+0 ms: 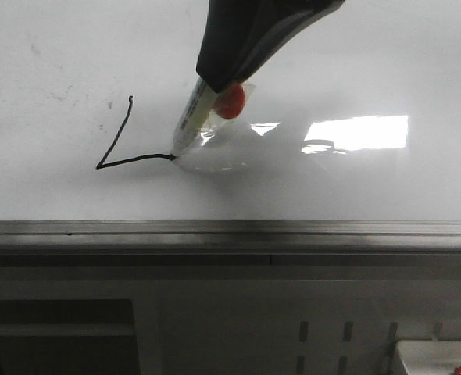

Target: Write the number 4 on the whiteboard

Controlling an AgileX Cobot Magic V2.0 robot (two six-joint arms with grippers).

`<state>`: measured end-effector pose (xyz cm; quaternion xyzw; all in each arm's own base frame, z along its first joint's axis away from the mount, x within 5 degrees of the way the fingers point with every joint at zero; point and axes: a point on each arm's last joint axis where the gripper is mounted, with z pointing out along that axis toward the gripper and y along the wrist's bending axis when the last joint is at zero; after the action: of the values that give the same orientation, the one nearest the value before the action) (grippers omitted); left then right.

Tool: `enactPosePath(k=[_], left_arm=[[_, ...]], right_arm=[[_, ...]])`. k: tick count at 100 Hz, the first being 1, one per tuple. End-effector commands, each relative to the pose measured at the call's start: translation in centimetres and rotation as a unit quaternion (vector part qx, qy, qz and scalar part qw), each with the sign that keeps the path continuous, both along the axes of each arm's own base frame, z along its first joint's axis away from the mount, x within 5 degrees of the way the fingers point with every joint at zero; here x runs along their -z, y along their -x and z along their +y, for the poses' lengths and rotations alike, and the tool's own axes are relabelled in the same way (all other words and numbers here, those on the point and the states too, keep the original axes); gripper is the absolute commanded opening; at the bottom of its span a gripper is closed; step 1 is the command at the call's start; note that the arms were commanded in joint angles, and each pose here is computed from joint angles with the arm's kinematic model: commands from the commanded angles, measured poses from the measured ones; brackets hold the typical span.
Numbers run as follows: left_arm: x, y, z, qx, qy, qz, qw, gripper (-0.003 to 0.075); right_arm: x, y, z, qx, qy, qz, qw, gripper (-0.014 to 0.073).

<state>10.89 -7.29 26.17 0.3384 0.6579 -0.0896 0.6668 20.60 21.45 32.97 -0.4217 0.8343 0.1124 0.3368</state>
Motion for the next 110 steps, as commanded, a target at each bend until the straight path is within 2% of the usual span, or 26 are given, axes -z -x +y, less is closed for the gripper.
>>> enactPosePath(k=[1, 26, 36, 86, 110], left_arm=[[-1.6, 0.0, -0.1, 0.006, 0.041, -0.036, 0.999, 0.0418], [-1.6, 0.0, -0.1, 0.006, 0.041, -0.036, 0.999, 0.0418], [-1.6, 0.0, -0.1, 0.006, 0.041, -0.036, 0.999, 0.0418], [-1.6, 0.0, -0.1, 0.006, 0.041, -0.036, 0.999, 0.0418], [-1.6, 0.0, -0.1, 0.006, 0.041, -0.036, 0.999, 0.0418]], right_arm=[[-1.5, -0.3, -0.9, 0.004, -0.006, -0.049, 0.999, -0.0064], [-6.0, 0.9, -0.6, -0.012, -0.059, -0.098, 0.993, -0.0064], [-6.5, 0.6, -0.2, -0.020, -0.061, -0.112, 0.992, -0.0064], [-4.4, -1.1, 1.4, -0.024, -0.034, -0.108, 0.993, -0.0064], [-2.6, -0.2, 1.5, -0.025, -0.024, -0.047, 0.998, -0.0064]])
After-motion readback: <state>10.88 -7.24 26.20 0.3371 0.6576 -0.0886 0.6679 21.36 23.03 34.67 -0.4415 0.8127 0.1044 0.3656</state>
